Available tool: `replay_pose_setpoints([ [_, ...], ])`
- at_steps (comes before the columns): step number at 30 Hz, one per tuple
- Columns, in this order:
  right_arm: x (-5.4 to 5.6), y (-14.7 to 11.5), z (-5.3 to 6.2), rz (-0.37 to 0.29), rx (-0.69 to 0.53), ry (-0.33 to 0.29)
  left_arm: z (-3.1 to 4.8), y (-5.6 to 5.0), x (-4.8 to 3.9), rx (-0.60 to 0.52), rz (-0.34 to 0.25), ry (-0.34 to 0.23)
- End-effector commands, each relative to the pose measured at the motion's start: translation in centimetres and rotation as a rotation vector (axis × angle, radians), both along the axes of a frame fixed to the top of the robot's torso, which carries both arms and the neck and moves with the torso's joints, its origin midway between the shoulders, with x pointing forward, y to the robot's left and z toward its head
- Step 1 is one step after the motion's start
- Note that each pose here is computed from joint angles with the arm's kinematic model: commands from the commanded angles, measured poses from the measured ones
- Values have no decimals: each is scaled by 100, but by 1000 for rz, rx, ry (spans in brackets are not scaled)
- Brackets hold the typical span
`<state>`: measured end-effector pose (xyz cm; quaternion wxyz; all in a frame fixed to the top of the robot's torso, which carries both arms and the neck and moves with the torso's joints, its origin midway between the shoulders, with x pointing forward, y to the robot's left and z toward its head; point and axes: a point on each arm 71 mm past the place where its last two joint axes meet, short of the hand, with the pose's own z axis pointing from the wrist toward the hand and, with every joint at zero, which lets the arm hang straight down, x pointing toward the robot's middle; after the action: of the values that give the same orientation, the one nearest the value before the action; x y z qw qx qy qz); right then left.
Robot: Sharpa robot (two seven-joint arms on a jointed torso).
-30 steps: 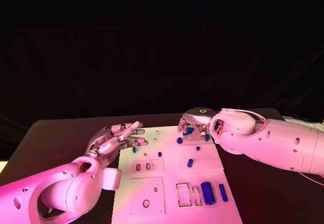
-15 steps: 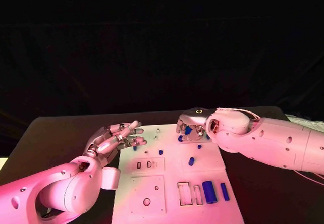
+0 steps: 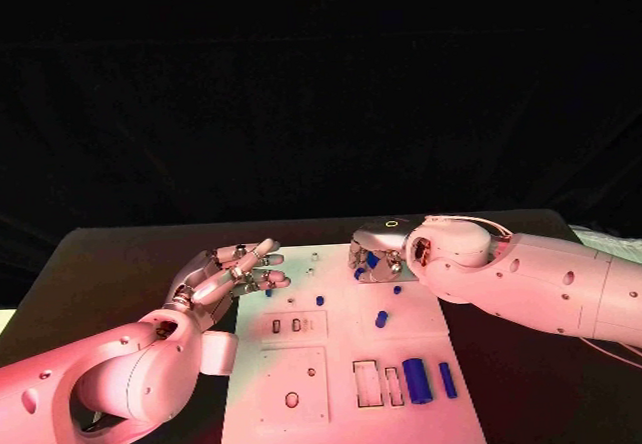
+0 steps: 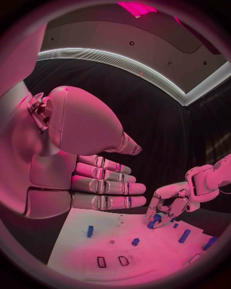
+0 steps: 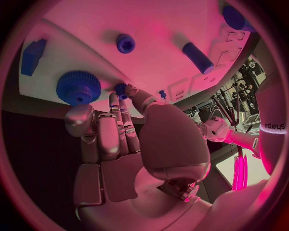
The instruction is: Assemble the parts on the task board
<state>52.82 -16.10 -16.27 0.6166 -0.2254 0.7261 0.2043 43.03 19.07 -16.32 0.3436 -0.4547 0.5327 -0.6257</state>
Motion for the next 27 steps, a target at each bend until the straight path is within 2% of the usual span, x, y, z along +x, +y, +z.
replay_pose_setpoints([
  [1, -10, 7, -37, 15, -34, 22, 14, -9, 3, -9, -11, -4],
  [13, -14, 10, -26, 21, -27, 7, 13, 1, 5, -8, -10, -2],
  [27, -51, 93, 154, 47, 124, -167, 10, 15, 16, -7, 0, -3],
])
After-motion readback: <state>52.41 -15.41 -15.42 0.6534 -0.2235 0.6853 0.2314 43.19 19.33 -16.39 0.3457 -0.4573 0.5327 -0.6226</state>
